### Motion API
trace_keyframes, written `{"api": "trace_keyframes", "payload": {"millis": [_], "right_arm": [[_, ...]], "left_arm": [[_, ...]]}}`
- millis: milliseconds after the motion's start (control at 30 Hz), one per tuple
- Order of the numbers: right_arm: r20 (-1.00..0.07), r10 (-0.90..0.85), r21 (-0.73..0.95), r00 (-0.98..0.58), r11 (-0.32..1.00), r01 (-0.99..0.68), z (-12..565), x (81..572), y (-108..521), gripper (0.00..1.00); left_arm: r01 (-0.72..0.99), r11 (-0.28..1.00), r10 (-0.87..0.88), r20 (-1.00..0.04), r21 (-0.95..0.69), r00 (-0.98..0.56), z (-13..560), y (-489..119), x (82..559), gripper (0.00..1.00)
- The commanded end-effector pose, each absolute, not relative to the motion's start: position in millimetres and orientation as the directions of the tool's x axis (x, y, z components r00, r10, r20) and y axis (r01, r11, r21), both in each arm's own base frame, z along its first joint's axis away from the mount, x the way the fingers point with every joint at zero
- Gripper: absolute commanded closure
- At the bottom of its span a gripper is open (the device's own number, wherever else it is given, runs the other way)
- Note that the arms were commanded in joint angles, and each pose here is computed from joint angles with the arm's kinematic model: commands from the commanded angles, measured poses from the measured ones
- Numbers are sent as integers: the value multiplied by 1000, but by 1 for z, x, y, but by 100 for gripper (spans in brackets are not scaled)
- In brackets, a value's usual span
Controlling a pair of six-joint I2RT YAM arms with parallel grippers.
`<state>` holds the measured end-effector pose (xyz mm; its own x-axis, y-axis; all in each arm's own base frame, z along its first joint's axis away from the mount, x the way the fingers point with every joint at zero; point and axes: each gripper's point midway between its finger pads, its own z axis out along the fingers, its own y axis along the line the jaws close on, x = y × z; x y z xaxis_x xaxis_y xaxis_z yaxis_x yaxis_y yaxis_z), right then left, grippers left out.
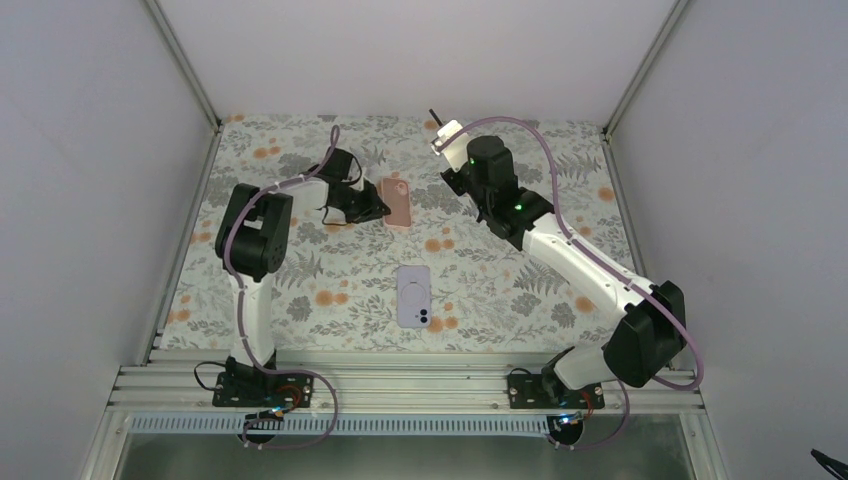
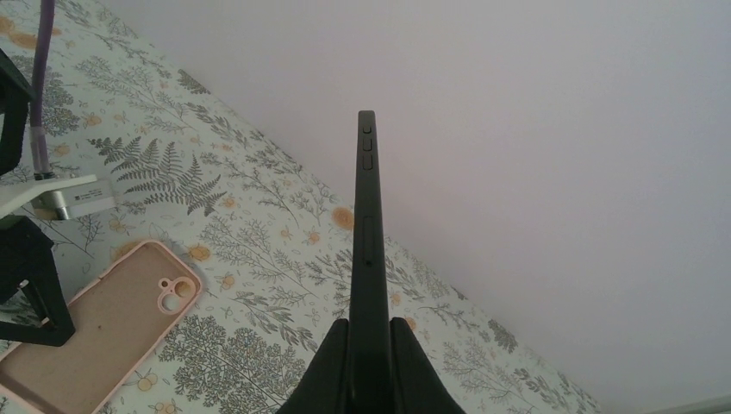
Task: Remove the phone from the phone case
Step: Place the phone case at the center of the board.
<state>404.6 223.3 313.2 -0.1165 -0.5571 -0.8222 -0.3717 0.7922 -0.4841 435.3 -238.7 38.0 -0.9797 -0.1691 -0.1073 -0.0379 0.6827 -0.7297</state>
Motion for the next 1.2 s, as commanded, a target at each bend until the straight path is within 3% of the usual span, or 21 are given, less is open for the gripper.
{"api": "trace_keyframes", "payload": {"millis": [0,167,300,633,900,1167], "right_arm": [[-863,-499,-450,-74,828,-334,337,406,219,96],[-861,-502,-453,-77,827,-332,335,406,219,96],[-859,-506,-459,-74,826,-328,339,407,219,96],[-852,-521,-483,-43,816,-316,349,408,220,96],[-830,-558,-531,0,791,-303,360,411,227,96],[-770,-633,-629,78,735,-253,366,405,240,96]], "left_arm": [[-29,709,-169,-130,-705,-977,36,-236,444,89],[-39,742,-184,-147,-670,-972,38,-227,443,59],[-30,736,-196,-170,-676,-966,52,-225,441,45],[116,713,-224,-382,-691,-897,148,-218,447,2],[309,678,-233,-593,-667,-771,250,-214,444,0],[467,595,-237,-698,-654,-675,336,-222,433,1]]}}
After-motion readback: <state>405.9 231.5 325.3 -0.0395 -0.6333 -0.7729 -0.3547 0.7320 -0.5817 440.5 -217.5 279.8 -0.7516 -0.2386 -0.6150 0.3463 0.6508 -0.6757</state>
